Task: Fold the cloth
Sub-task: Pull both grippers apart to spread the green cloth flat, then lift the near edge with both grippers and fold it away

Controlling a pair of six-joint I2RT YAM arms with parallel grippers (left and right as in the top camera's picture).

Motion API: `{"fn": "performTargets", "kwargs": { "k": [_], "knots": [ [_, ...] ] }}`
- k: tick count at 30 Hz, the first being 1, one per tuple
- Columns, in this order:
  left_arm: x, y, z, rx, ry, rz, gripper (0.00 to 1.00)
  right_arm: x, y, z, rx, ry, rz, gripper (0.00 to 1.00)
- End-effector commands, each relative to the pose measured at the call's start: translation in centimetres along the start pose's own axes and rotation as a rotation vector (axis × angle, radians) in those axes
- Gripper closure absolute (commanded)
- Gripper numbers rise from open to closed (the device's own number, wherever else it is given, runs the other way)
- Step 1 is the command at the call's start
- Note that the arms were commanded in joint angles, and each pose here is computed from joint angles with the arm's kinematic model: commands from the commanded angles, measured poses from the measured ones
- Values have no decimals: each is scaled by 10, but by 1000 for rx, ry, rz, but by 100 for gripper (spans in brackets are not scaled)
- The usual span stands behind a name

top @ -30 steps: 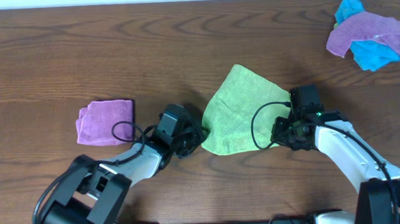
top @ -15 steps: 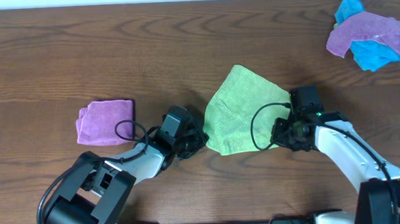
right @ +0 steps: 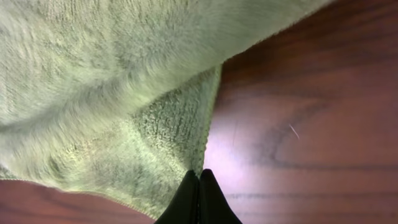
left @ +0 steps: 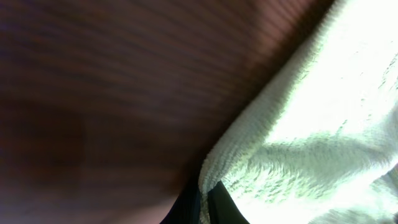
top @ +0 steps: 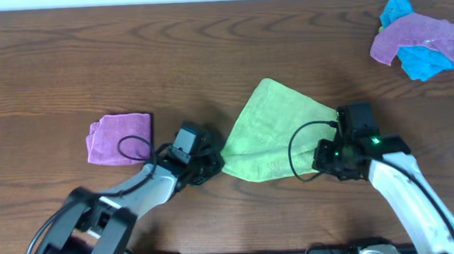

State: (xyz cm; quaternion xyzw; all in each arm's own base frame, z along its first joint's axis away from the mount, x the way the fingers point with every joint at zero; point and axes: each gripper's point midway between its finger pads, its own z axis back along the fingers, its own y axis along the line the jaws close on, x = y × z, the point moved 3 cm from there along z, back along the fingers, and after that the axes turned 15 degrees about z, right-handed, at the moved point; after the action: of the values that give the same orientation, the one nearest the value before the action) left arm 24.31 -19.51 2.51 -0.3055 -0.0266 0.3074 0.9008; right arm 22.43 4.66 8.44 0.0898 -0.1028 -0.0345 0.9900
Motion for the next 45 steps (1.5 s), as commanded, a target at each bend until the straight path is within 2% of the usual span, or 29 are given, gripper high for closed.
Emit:
{"fn": "performTargets", "kwargs": {
  "k": [1,8,15,24,30,35,45],
  "knots": [
    [0,0,16,-5,-25,-49,94,-3,0,13,10,-34,-8,99],
    [-15,-5,37,-32,25,-49,94,-20,3,31,36,-27,-34,99],
    [-25,7,39,16,83,-28,94,-46,0,34,22,82,-63,99],
    [-32,7,39,12,130,-28,94,-59,-2,35,11,142,-97,99],
    [-38,6,40,3,170,-25,94,-69,-4,44,-4,140,-155,99],
    [-41,-3,42,-19,187,-41,94,-72,-10,54,-44,78,-247,99],
    [-37,-50,55,-14,48,-155,94,-70,-16,59,-83,26,-280,99]
  ]
}}
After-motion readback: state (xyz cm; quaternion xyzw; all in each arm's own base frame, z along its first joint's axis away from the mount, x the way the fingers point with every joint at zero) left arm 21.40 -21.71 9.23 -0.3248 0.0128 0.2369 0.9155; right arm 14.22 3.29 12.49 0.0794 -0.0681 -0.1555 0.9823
